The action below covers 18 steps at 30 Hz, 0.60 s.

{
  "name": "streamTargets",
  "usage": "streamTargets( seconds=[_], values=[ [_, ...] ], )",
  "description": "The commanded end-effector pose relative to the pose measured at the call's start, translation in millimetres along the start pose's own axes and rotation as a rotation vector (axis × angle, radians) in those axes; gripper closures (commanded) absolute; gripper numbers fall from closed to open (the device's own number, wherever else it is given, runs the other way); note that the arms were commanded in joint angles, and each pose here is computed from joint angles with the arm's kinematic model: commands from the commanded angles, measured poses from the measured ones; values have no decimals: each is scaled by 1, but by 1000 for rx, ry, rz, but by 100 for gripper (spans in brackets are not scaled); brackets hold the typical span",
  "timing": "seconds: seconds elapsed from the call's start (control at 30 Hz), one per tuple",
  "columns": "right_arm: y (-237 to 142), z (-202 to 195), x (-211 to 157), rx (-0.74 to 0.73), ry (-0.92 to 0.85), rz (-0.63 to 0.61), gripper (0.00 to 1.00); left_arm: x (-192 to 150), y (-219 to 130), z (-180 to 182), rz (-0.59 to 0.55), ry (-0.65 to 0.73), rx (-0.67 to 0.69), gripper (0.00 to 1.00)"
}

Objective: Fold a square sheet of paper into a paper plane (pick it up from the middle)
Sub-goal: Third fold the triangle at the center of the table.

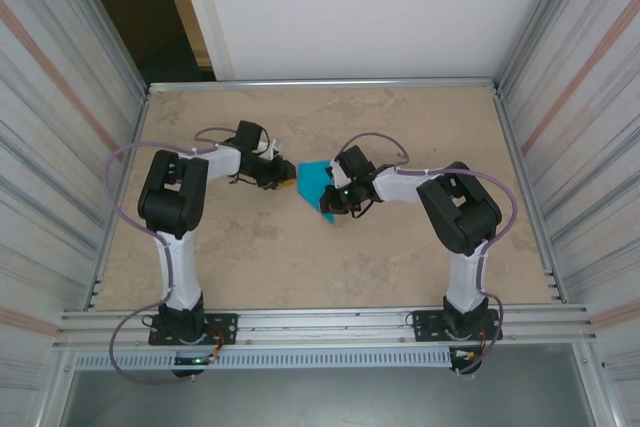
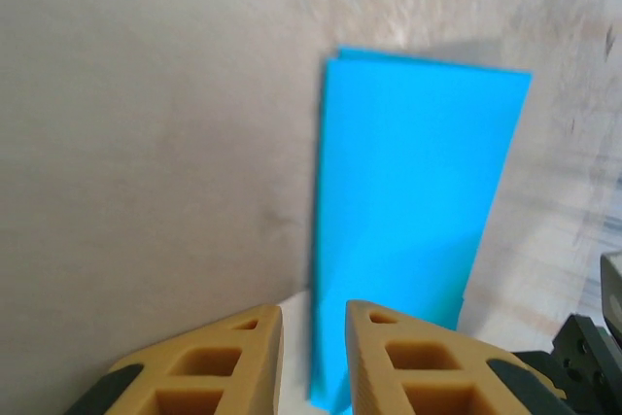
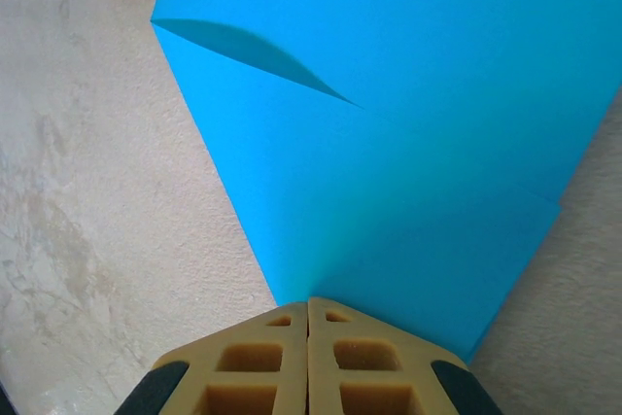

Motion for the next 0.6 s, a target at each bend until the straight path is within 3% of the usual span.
streamTargets(
  seconds=[0.0,0.13,0.3,0.43,0.57],
  values=[
    [3,-37,-50,-145,96,165,91,17,-6,8,-72,26,46,74],
    [-10,-10,-12,-47,86,22,85,18,-25,-10,-117,35,12,71],
    [-34,18,25,21,111,-170,70,9,-43,-27,-158,-4,-85,57],
    [-44,14,29,5,195,-262,61,-7,-45,-28,-145,-41,-148,45],
    [-48,8,28,6,243,-268,62,-24,-44,-26,-141,-54,-171,40]
  ],
)
Point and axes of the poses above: each hand's point on the last joint's axis, 136 mm out from that joint toward the fingers, its own y axis out along the fingers, its own z axis along the line the jaws close on, x = y × z, the point moved 3 cm from there along -y, back along the fingers, and after that the axes turned 13 degrees about -y, right-handed, at the moved point
